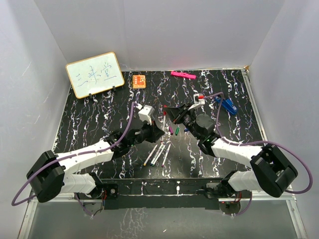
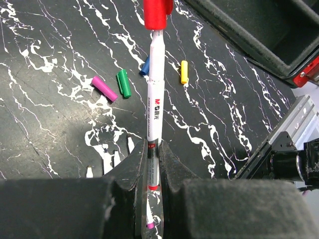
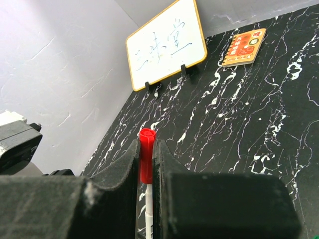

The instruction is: Insert the pens into the pen caps

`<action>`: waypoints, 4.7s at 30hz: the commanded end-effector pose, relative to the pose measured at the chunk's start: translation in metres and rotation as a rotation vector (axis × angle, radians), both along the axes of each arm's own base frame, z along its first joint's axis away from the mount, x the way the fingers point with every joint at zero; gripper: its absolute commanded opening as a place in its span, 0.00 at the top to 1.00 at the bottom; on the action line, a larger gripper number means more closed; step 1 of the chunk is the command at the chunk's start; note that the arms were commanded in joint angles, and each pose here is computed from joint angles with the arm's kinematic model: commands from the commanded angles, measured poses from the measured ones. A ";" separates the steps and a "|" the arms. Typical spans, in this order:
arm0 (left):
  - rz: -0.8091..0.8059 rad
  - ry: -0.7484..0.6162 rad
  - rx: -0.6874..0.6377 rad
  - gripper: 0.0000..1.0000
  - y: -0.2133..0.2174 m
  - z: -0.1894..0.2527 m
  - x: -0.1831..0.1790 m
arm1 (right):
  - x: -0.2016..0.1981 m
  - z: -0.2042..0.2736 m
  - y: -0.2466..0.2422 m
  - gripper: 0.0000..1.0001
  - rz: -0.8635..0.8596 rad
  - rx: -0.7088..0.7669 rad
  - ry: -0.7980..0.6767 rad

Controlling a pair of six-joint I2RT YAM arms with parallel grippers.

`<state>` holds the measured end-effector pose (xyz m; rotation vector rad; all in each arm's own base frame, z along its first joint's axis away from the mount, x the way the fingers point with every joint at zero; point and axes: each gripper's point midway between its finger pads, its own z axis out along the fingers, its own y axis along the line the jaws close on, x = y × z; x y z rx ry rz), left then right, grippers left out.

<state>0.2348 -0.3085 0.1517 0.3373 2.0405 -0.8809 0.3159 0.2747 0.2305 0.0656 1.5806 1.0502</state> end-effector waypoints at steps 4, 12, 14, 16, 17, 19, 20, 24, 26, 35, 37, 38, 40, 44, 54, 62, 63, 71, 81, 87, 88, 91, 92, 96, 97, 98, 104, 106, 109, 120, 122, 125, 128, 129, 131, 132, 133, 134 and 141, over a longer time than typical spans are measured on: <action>0.079 -0.147 -0.153 1.00 -0.002 0.057 0.022 | -0.013 -0.006 0.021 1.00 0.089 -0.037 0.016; 0.061 -0.207 -0.179 1.00 0.004 0.072 0.016 | -0.006 -0.010 0.019 1.00 0.059 -0.067 0.017; 0.073 -0.229 -0.199 1.00 0.009 0.077 0.014 | -0.004 -0.010 0.018 1.00 0.048 -0.072 0.013; 0.078 -0.242 -0.201 1.00 0.014 0.078 0.013 | -0.003 -0.010 0.018 1.00 0.043 -0.074 0.010; 0.080 -0.242 -0.194 1.00 0.015 0.077 0.013 | -0.002 -0.010 0.018 1.00 0.044 -0.075 0.010; 0.084 -0.240 -0.184 1.00 0.016 0.075 0.013 | -0.003 -0.009 0.020 1.00 0.050 -0.073 0.010; 0.086 -0.236 -0.180 1.00 0.016 0.073 0.013 | -0.003 -0.009 0.021 1.00 0.058 -0.069 0.011; 0.097 -0.227 -0.179 1.00 0.015 0.070 0.016 | -0.007 -0.008 0.029 1.00 0.104 -0.059 0.012; 0.097 -0.231 -0.178 1.00 0.013 0.071 0.018 | -0.010 -0.009 0.033 1.00 0.123 -0.062 0.015; 0.154 -0.343 -0.198 1.00 0.023 0.096 0.029 | -0.024 -0.035 0.055 1.00 0.257 -0.141 0.067; 0.178 -0.386 -0.190 1.00 0.029 0.106 0.033 | -0.028 -0.049 0.064 1.00 0.312 -0.174 0.111; 0.186 -0.403 -0.189 1.00 0.031 0.110 0.035 | -0.030 -0.055 0.067 1.00 0.334 -0.185 0.130; 0.214 -0.429 -0.185 1.00 0.037 0.117 0.041 | -0.036 -0.067 0.071 1.00 0.364 -0.202 0.162; 0.251 -0.446 -0.183 1.00 0.047 0.121 0.050 | -0.046 -0.082 0.072 1.00 0.381 -0.220 0.197; 0.305 -0.482 -0.205 1.00 0.062 0.134 0.062 | -0.060 -0.106 0.072 1.00 0.386 -0.299 0.252; 0.307 -0.516 -0.239 1.00 0.062 0.150 0.065 | -0.069 -0.126 0.079 1.00 0.397 -0.357 0.291; 0.309 -0.520 -0.239 1.00 0.062 0.150 0.066 | -0.070 -0.129 0.079 1.00 0.396 -0.368 0.296; 0.300 -0.515 -0.225 1.00 0.063 0.148 0.066 | -0.064 -0.126 0.078 1.00 0.365 -0.377 0.287; 0.236 -0.260 -0.054 1.00 0.063 0.053 0.048 | 0.000 -0.036 0.083 1.00 0.140 -0.375 0.056; 0.257 -0.147 0.040 1.00 0.080 0.006 0.034 | 0.029 0.043 0.048 0.65 -0.106 -0.396 -0.125; 0.266 -0.137 0.055 1.00 0.083 0.002 0.033 | 0.032 0.051 0.041 0.52 -0.142 -0.401 -0.141; 0.295 -0.114 0.103 1.00 0.090 -0.010 0.034 | 0.036 0.065 0.025 0.24 -0.219 -0.422 -0.178; 0.304 -0.111 0.118 1.00 0.092 -0.012 0.035 | 0.037 0.067 0.020 0.19 -0.241 -0.425 -0.183; 0.348 -0.122 0.192 1.00 0.100 -0.014 0.045 | 0.041 0.071 -0.001 0.12 -0.338 -0.407 -0.170; 0.360 -0.120 0.213 1.00 0.103 -0.016 0.048 | 0.041 0.072 -0.005 0.12 -0.350 -0.390 -0.166; 0.369 -0.117 0.231 1.00 0.105 -0.016 0.051 | 0.041 0.072 -0.008 0.13 -0.354 -0.380 -0.168; 0.393 -0.024 0.322 1.00 0.118 -0.039 0.067 | 0.059 0.067 -0.028 0.02 -0.332 -0.327 -0.116; 0.398 0.002 0.346 1.00 0.122 -0.047 0.072 | 0.065 0.063 -0.037 0.02 -0.320 -0.313 -0.097; 0.403 0.047 0.385 1.00 0.126 -0.060 0.078 | 0.071 0.056 -0.049 0.02 -0.332 -0.313 -0.070; 0.393 0.221 0.434 1.00 0.135 -0.107 0.110 | 0.062 0.043 -0.080 0.02 -0.435 -0.315 -0.037; 0.387 0.256 0.425 1.00 0.137 -0.117 0.113 | 0.060 0.042 -0.084 0.02 -0.447 -0.324 -0.030; 0.380 0.286 0.413 1.00 0.137 -0.126 0.115 | 0.060 0.036 -0.090 0.02 -0.467 -0.352 -0.005; 0.379 0.309 0.416 0.92 0.137 -0.133 0.115 | 0.061 0.027 -0.093 0.02 -0.479 -0.385 0.021; 0.381 0.315 0.416 0.89 0.137 -0.135 0.115 | 0.061 0.024 -0.092 0.02 -0.475 -0.393 0.027; 0.381 0.322 0.418 0.83 0.136 -0.138 0.115 | 0.061 0.016 -0.091 0.02 -0.469 -0.407 0.042; 0.382 0.323 0.417 0.79 0.136 -0.138 0.115 | 0.062 0.012 -0.091 0.02 -0.469 -0.414 0.049; 0.381 0.325 0.417 0.75 0.136 -0.139 0.115 | 0.062 0.009 -0.091 0.02 -0.470 -0.420 0.058; 0.382 0.323 0.416 0.72 0.136 -0.138 0.116 | 0.063 0.006 -0.091 0.02 -0.472 -0.425 0.065; 0.419 0.248 0.403 0.61 0.142 -0.110 0.123 | 0.063 -0.004 -0.092 0.02 -0.475 -0.439 0.085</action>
